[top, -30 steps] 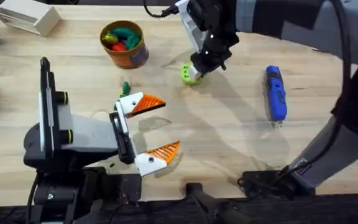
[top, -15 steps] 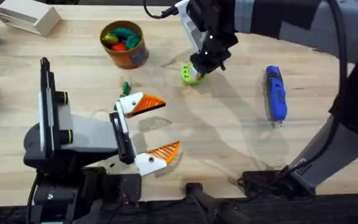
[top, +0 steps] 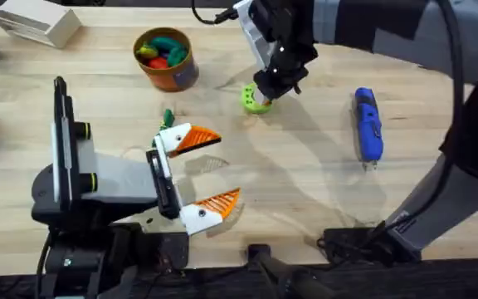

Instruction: Pick up the gripper from the table and insert it into the empty holder that is missing its gripper. Then pick up a screw, insert it into the mounting hole, and use the screwdriver to tighten it. Finally, clean up the table by picking up the vegetable and placing it into the bucket.

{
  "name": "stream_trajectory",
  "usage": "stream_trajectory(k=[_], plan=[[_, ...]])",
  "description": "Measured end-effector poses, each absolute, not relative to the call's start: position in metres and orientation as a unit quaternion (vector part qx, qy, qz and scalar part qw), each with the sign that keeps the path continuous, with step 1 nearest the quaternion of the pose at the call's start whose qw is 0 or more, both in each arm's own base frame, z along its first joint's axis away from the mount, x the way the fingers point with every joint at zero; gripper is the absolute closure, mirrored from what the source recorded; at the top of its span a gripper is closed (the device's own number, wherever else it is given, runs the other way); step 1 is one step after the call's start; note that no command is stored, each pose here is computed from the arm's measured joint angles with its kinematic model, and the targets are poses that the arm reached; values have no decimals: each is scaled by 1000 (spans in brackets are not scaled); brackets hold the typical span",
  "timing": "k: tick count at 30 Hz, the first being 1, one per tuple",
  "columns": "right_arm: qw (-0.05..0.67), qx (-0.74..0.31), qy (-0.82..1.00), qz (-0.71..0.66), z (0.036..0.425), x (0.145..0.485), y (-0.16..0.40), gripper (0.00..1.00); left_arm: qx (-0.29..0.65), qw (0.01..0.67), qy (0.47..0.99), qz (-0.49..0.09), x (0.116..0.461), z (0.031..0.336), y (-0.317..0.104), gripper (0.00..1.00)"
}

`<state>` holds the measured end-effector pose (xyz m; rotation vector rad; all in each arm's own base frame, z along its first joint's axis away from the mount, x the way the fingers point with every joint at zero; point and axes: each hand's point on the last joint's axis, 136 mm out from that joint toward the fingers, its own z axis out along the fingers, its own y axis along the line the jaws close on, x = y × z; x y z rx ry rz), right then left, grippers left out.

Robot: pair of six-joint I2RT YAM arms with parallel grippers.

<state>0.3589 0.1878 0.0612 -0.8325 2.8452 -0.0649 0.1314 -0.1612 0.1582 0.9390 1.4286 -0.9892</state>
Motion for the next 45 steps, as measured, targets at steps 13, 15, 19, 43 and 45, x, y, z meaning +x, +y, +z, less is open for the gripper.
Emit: stream_trajectory(k=[13, 15, 19, 43, 45], plan=[[88, -278, 956, -22, 61, 359, 188, 992, 397, 551, 604, -418, 131, 158, -161, 15], [88, -278, 956, -22, 61, 359, 188, 993, 397, 551, 604, -418, 131, 158, -161, 15], [88, -278, 956, -22, 61, 359, 188, 994, 397, 551, 604, -418, 131, 158, -161, 15], [188, -265, 946, 4, 182, 354, 185, 994, 397, 551, 604, -418, 131, 158, -161, 15], [211, -262, 942, 9, 199, 355, 186, 994, 397, 551, 604, -418, 131, 158, -161, 15]])
